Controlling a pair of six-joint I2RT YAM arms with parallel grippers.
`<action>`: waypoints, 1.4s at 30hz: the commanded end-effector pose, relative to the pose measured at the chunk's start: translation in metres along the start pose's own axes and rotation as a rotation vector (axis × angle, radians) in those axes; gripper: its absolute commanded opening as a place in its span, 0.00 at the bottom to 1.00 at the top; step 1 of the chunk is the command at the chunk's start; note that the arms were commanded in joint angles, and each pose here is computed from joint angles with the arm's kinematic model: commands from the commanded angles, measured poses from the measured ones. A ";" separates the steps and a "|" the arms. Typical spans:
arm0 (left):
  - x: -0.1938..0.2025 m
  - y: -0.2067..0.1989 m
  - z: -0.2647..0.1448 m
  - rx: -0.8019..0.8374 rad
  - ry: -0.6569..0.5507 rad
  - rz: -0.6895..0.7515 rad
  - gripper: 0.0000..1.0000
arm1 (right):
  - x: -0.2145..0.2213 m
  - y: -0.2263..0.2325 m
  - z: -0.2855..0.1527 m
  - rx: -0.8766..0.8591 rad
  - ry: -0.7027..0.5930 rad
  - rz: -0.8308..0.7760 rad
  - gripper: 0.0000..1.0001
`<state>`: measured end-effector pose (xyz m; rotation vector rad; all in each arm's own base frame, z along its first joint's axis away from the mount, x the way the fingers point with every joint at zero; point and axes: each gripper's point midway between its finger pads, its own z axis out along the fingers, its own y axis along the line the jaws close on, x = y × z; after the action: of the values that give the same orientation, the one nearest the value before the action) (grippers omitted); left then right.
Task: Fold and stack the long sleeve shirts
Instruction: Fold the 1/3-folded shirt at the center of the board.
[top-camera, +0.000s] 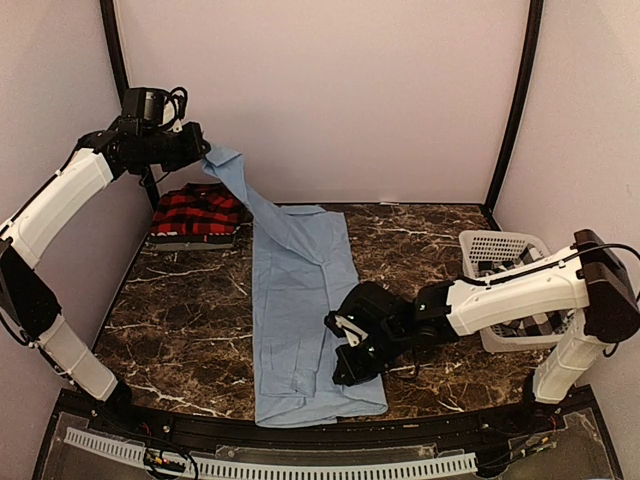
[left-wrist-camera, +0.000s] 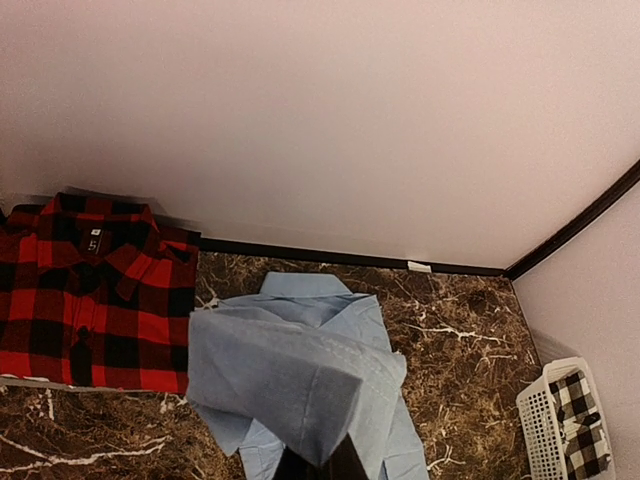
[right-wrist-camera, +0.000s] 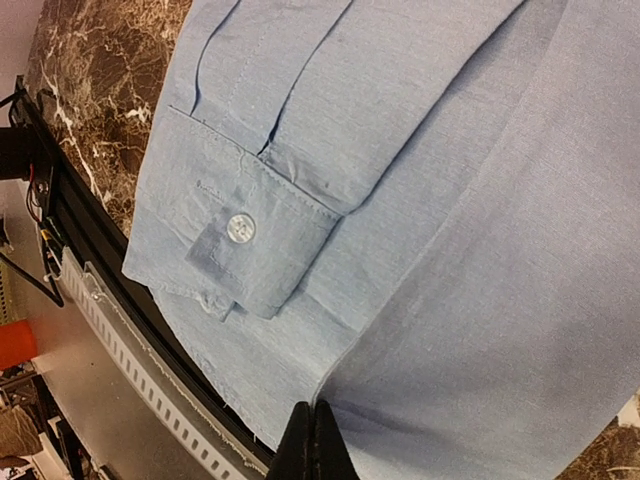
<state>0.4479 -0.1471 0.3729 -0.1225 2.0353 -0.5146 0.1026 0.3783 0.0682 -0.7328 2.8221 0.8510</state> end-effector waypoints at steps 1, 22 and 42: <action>-0.021 -0.003 -0.019 -0.005 -0.059 0.018 0.00 | -0.010 0.019 0.004 -0.065 -0.031 -0.014 0.00; -0.010 0.021 -0.023 -0.116 -0.054 0.032 0.00 | 0.014 0.010 0.025 -0.059 0.041 -0.015 0.00; 0.079 -0.027 -0.006 0.260 0.201 0.095 0.00 | -0.022 0.038 0.001 -0.081 -0.065 -0.084 0.49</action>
<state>0.4260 -0.1585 0.3086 -0.0074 2.1842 -0.5466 0.0873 0.3950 0.0545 -0.8149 2.8220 0.9083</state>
